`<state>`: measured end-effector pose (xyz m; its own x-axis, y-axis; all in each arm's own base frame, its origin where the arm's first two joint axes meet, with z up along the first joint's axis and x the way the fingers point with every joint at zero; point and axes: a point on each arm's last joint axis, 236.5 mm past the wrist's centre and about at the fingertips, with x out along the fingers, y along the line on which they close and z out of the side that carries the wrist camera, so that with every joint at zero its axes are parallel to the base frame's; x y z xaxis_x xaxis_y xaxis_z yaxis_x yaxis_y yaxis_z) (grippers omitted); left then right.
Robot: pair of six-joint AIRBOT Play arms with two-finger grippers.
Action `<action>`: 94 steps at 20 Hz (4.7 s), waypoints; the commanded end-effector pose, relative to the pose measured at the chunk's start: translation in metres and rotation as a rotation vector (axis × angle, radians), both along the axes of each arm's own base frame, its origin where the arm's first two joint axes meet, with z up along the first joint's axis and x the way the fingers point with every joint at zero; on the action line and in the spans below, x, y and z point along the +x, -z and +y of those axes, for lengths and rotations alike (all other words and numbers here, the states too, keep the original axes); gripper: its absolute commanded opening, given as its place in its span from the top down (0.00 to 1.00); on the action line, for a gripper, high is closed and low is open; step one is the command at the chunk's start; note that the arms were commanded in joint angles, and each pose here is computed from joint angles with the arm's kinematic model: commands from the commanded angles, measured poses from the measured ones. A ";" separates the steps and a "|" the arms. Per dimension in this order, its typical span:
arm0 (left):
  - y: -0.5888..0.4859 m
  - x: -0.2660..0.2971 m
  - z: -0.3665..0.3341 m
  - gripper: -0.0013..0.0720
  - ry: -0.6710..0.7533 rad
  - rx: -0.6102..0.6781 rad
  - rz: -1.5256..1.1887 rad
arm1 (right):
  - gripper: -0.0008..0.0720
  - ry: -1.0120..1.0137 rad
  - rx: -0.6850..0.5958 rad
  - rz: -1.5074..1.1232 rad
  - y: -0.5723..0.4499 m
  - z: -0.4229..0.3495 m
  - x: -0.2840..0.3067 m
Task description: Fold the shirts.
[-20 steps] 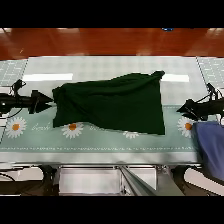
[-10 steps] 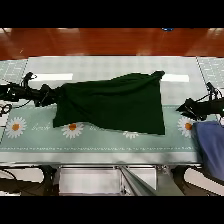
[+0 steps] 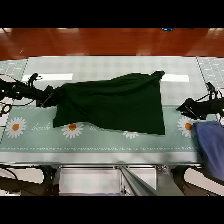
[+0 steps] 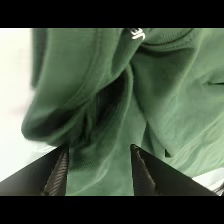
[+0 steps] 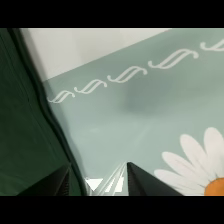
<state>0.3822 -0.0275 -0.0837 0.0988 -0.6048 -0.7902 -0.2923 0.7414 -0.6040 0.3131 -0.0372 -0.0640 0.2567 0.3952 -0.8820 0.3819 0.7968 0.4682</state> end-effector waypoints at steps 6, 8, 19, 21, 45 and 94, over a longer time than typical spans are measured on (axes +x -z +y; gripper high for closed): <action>-0.002 0.006 -0.013 0.95 0.033 0.004 -0.011 | 0.43 0.037 -0.002 -0.009 -0.002 -0.018 -0.003; -0.010 0.009 -0.009 0.95 0.039 -0.003 -0.017 | 0.43 0.026 0.042 0.064 -0.001 -0.019 -0.027; -0.019 0.009 -0.013 0.95 0.065 -0.013 -0.020 | 0.43 -0.210 0.194 0.278 0.031 0.076 -0.097; -0.019 0.009 -0.013 0.95 0.065 -0.013 -0.020 | 0.43 -0.238 0.194 0.295 0.036 0.088 -0.097; -0.384 0.025 -0.018 0.95 0.002 0.139 -0.914 | 0.95 -0.252 -0.420 -0.990 -0.445 0.066 0.057; -0.099 0.068 0.080 0.29 -0.059 0.121 -0.209 | 0.42 -0.221 0.209 -0.310 -0.135 0.002 0.173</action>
